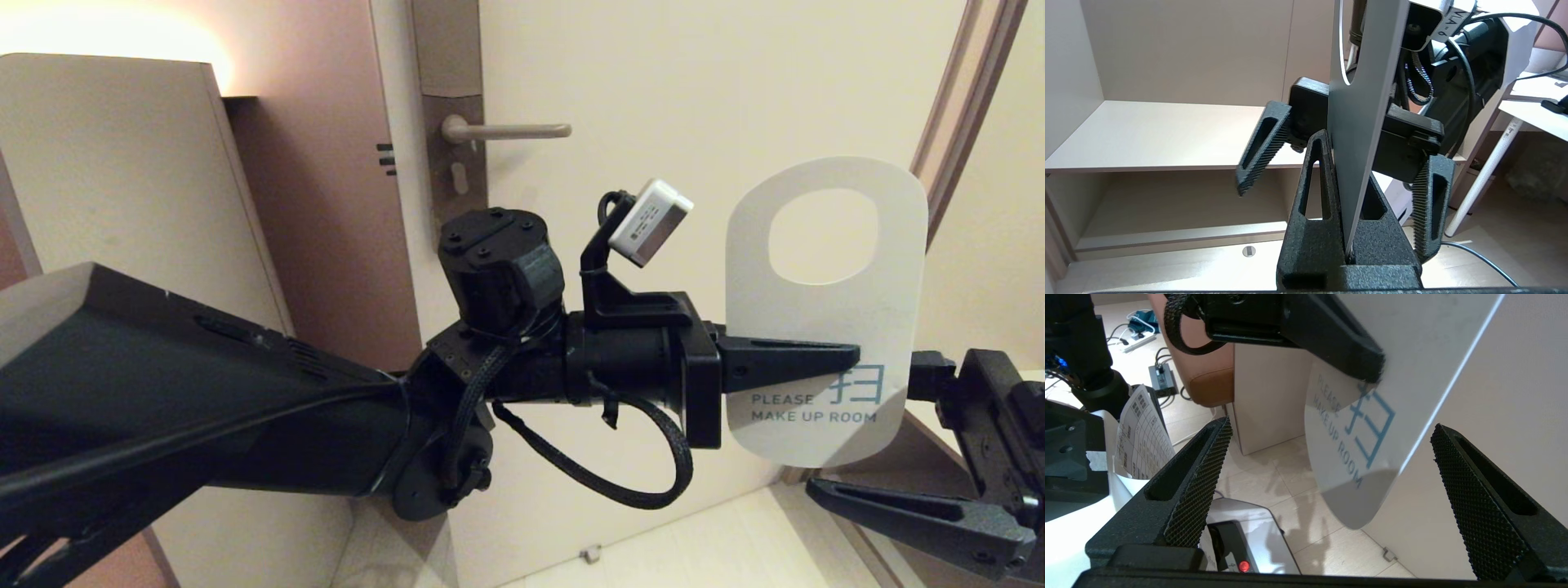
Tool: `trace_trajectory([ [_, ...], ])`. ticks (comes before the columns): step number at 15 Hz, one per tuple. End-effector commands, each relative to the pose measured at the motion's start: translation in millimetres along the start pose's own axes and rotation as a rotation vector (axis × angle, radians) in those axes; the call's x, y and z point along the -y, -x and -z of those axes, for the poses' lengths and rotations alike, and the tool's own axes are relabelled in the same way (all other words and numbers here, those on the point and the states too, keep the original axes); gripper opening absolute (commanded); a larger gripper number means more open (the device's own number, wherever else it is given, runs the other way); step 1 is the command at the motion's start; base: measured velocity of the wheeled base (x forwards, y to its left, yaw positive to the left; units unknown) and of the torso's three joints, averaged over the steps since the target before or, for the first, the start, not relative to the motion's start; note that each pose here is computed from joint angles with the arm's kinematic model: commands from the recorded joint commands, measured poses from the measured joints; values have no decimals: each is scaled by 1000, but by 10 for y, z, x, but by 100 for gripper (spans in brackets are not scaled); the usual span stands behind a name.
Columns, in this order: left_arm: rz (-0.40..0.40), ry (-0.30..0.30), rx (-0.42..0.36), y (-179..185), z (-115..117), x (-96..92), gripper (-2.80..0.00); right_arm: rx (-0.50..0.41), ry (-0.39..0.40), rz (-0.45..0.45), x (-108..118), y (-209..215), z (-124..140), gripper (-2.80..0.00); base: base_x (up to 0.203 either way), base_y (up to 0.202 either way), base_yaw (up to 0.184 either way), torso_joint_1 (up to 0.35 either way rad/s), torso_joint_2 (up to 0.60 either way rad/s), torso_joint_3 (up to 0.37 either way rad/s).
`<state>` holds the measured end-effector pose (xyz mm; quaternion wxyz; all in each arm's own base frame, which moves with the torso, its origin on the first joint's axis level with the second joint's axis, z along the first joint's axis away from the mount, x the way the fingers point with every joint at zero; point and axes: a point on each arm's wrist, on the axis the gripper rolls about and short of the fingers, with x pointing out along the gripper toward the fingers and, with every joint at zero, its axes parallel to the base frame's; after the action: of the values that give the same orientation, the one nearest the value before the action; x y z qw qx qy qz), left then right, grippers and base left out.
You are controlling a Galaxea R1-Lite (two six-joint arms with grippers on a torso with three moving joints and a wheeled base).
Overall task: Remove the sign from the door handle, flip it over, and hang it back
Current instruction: Hand it to the other hand
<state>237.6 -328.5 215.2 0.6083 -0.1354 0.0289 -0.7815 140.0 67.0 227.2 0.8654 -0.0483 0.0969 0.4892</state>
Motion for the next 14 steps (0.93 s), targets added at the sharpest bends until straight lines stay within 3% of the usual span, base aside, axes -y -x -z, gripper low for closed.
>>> trace_trajectory([
  [1, 5, -1, 1, -2, 3, -2, -280, -2, -1, -4, 2, -5, 11, 0, 0, 0, 0, 0, 0, 0],
  [14, 24, 5, 27, -40, 77, -23, -280, -17, -15, -2, -6, -2, 69, 0, 0, 0, 0, 0, 0, 0],
])
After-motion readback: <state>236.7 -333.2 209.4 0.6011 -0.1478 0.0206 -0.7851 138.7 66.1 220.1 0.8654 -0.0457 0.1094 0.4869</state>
